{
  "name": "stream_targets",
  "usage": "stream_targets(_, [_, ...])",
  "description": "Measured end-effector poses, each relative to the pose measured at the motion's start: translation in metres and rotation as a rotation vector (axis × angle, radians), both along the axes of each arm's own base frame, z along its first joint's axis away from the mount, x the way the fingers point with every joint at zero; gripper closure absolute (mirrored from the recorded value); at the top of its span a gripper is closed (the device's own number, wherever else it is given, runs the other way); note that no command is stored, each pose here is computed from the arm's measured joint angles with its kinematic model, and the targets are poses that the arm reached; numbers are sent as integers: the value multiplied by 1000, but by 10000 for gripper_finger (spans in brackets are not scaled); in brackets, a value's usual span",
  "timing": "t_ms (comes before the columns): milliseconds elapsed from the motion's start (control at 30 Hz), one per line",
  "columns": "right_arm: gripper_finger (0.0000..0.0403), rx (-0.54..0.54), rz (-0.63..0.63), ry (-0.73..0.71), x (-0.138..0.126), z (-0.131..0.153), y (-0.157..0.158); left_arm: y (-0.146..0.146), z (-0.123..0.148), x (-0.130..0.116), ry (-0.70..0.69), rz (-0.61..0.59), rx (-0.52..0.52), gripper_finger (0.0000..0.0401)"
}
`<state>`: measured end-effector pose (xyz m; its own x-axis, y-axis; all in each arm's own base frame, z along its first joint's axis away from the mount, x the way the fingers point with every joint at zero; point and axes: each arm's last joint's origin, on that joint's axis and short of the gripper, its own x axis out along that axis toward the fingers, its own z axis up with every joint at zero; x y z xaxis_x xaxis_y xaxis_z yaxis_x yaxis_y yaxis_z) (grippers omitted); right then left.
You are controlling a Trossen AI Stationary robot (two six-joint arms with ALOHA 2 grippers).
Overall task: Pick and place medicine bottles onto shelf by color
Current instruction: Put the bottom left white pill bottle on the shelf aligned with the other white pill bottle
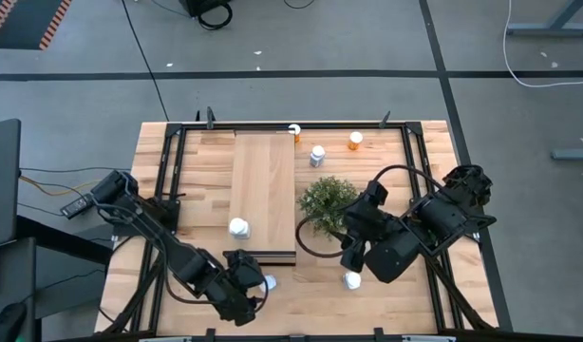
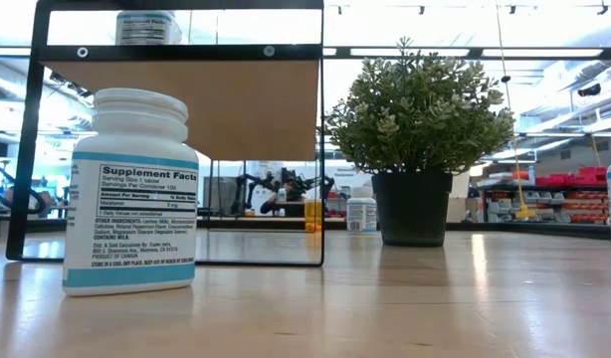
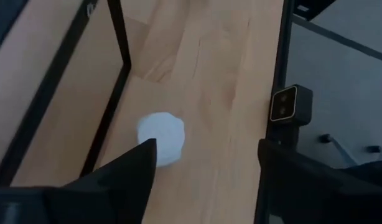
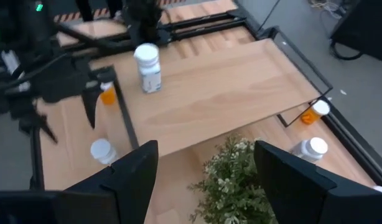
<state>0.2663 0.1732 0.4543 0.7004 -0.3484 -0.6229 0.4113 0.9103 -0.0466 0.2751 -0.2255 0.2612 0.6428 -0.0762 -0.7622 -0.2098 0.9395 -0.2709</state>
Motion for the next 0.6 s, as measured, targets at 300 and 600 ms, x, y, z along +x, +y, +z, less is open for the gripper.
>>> stream_targets(300, [130,5,16,-6,-4,0,6,-6,12,5,-85,-56,-110,104])
stream_targets(600, [130,12,38,7,-6,0,9,-6,17,1,-154,-379,175,127])
